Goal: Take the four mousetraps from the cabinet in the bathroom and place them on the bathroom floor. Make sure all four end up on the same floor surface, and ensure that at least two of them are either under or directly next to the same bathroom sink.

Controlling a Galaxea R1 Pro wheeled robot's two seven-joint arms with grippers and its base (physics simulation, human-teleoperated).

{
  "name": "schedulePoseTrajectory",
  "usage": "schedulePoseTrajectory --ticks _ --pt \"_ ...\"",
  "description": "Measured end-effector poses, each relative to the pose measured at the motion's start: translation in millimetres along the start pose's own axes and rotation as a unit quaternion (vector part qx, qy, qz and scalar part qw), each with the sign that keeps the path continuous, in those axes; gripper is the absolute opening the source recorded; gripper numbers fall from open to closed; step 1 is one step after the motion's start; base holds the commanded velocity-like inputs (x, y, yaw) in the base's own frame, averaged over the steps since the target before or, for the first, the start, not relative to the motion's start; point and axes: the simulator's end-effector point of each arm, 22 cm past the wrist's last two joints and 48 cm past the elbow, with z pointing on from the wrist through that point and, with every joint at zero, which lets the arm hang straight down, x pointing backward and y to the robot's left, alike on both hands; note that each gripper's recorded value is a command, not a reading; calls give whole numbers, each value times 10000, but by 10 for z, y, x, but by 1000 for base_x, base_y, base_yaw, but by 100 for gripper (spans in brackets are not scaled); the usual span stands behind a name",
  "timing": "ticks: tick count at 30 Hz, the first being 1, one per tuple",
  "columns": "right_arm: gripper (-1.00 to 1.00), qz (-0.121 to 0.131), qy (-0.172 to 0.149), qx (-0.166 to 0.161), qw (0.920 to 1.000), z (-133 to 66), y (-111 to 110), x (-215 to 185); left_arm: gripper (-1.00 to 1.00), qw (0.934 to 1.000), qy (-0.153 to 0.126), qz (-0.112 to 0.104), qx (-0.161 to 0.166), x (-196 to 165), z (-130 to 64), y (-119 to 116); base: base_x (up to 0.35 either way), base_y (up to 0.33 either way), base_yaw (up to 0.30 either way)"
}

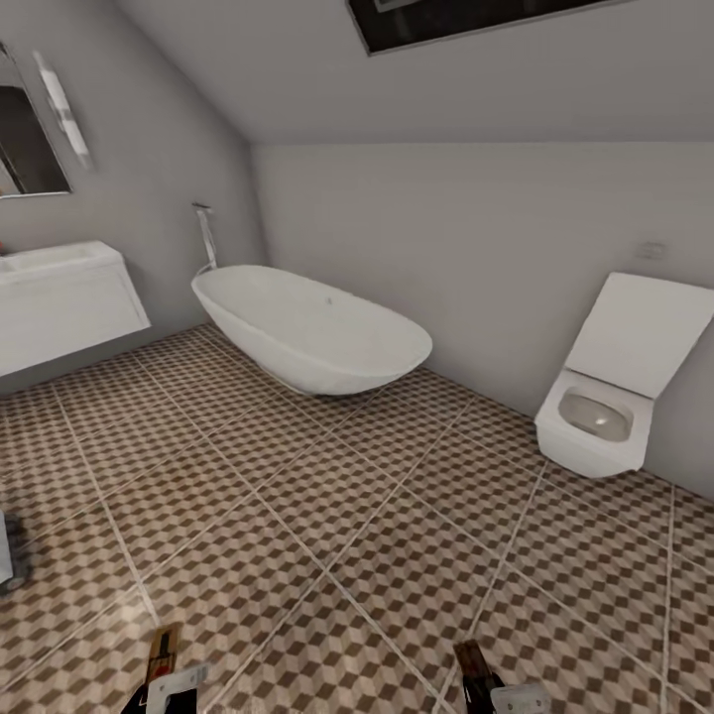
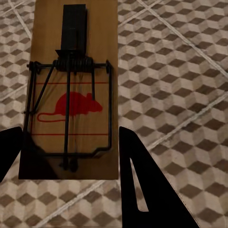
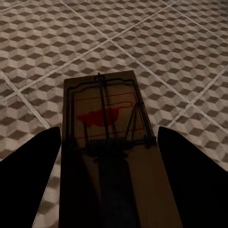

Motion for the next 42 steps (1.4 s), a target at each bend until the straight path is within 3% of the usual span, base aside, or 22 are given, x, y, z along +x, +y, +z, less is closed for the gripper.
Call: schedulePoseTrajectory --ticks 25,42 --pt "-100 1 -1 0 10000 0 1 0 -100 10000 -1 1 1 0 0 0 6 0 287" --pt "-100 0 -4 -1 10000 -3 1 -2 -100 10000 -3 -1 0 -2 -3 1 299 0 287"
